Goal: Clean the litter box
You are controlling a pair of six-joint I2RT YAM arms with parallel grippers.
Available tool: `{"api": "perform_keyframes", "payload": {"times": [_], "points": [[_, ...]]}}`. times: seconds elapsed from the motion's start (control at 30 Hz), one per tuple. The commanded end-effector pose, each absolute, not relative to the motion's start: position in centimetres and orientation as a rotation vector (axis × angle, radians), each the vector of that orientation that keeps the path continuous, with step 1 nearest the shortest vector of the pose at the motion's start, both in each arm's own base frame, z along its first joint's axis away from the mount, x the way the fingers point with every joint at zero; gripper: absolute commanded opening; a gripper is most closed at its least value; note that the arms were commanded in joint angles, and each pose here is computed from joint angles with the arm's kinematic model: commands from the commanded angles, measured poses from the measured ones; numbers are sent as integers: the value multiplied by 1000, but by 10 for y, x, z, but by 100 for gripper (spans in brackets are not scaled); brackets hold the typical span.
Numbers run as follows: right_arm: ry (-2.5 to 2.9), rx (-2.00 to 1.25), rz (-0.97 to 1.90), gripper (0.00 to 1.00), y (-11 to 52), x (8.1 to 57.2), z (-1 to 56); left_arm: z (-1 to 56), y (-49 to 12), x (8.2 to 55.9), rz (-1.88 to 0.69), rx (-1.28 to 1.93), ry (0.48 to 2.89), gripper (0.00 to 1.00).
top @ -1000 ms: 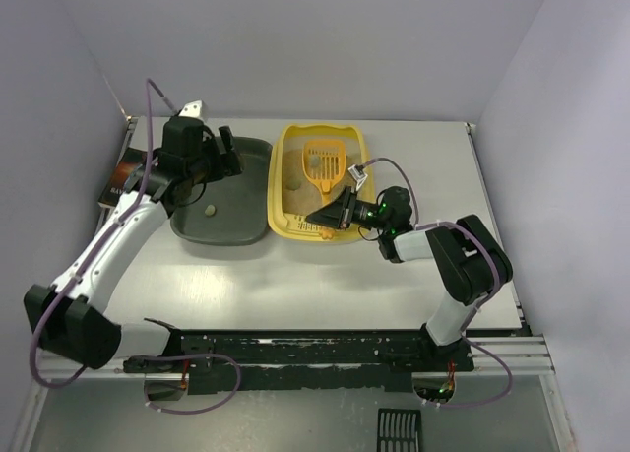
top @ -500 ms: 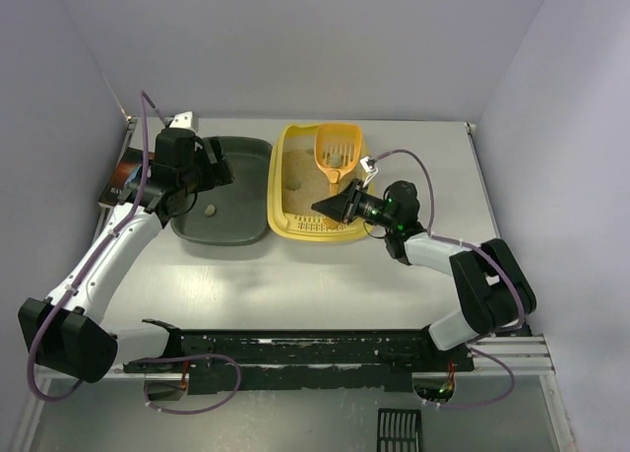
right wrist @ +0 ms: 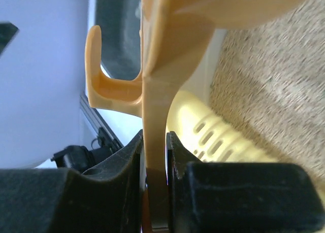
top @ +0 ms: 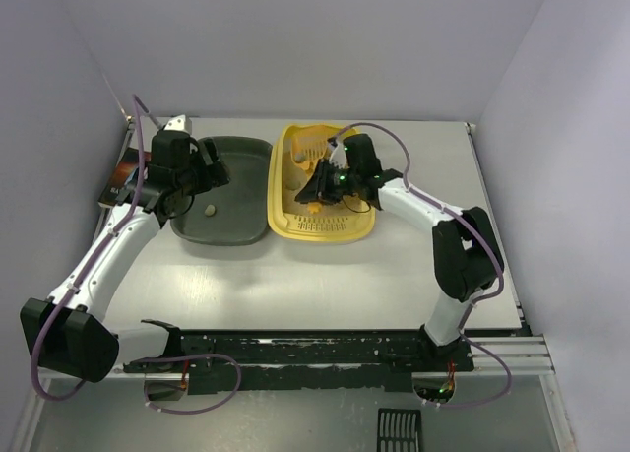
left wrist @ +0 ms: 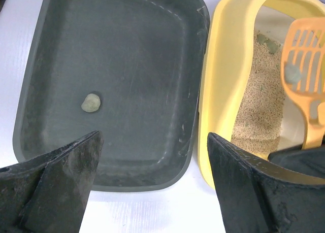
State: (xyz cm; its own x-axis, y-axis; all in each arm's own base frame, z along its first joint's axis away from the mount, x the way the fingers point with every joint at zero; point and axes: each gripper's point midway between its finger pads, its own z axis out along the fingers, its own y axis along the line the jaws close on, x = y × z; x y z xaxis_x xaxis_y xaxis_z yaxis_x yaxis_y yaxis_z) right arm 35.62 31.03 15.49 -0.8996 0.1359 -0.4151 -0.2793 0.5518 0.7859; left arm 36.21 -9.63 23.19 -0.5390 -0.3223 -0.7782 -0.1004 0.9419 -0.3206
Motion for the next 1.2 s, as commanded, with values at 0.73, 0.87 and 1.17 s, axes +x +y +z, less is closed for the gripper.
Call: {"api": "perform_keyframes", "payload": {"times": [0.73,0.87,1.17], "points": [[2403,-436,1388,0,377,286,188,343,-21,362,3,-156,2065,90],[2581,-500,979,0,385,303,163,372,6,352,74,-105,2060,85],[2633,-745,90,0,396,310,128,389,38,339,135,-159,2094,81]]}}
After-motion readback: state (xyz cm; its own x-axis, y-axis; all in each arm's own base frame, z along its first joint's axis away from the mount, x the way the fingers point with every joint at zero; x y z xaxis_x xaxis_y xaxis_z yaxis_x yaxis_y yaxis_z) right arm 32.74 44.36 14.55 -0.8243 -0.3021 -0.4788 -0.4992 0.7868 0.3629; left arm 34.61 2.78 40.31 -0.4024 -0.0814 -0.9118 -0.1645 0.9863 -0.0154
